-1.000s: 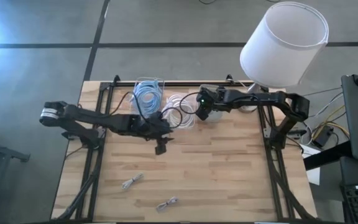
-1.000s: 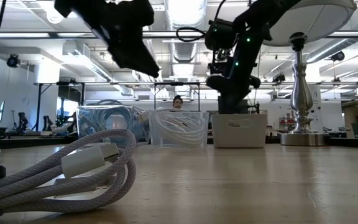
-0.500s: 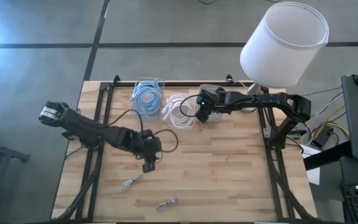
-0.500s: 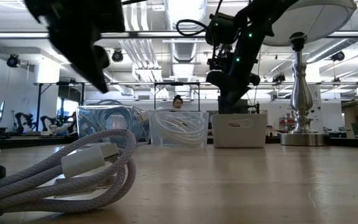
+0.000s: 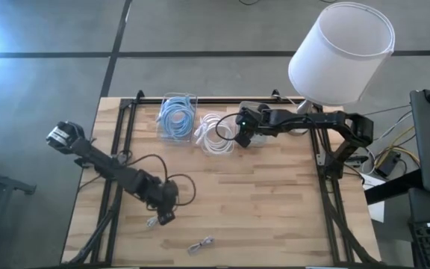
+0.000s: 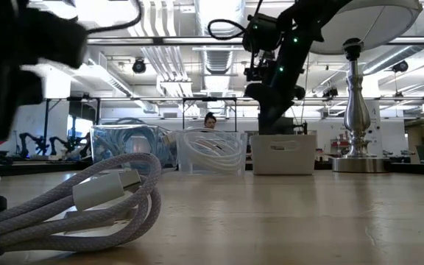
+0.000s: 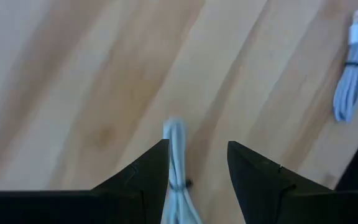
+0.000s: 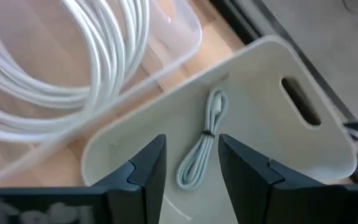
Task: Pick & Place USB Port
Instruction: Put the white charger cable into the white bin
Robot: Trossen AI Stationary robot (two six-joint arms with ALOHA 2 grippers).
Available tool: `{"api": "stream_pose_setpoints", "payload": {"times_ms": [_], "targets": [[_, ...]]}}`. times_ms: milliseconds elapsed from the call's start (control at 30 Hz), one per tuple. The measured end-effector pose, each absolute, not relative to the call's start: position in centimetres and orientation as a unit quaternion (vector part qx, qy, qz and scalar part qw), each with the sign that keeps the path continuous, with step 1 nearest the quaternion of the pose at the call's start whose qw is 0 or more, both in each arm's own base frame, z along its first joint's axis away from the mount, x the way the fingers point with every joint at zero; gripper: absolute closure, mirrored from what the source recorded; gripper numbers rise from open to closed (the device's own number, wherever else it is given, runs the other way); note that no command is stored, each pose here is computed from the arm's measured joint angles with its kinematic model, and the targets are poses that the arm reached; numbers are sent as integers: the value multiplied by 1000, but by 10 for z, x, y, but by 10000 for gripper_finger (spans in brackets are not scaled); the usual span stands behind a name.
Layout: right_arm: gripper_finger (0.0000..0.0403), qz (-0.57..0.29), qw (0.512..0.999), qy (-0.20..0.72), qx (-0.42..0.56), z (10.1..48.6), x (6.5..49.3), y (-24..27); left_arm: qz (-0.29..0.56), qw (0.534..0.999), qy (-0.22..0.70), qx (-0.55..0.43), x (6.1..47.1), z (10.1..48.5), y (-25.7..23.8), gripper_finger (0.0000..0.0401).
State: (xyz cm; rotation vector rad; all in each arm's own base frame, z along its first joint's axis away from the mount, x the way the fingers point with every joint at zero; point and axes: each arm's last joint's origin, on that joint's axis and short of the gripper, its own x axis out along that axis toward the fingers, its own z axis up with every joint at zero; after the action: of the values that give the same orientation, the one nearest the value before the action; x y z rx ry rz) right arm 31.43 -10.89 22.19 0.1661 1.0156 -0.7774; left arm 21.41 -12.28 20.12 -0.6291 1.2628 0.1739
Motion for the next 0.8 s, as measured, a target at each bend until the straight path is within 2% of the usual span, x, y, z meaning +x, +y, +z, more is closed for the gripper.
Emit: {"api": "stream_pose_setpoints", "payload": {"times_ms": [100,267,433,800], "targets": [[260,-359,808,461,72,231,319,-110,102,730,596,-319,204,193,-130,236],[254,-351,838,415,53,250,331,-114,131,715,602,-332,191,178,-137,236],[259,-342,863,370,30,264,340,-117,127,723,583,-348,192,160,-144,236],[258,-323,874,362,-17,269,344,-118,149,716,597,-329,200,131,-150,236]]}}
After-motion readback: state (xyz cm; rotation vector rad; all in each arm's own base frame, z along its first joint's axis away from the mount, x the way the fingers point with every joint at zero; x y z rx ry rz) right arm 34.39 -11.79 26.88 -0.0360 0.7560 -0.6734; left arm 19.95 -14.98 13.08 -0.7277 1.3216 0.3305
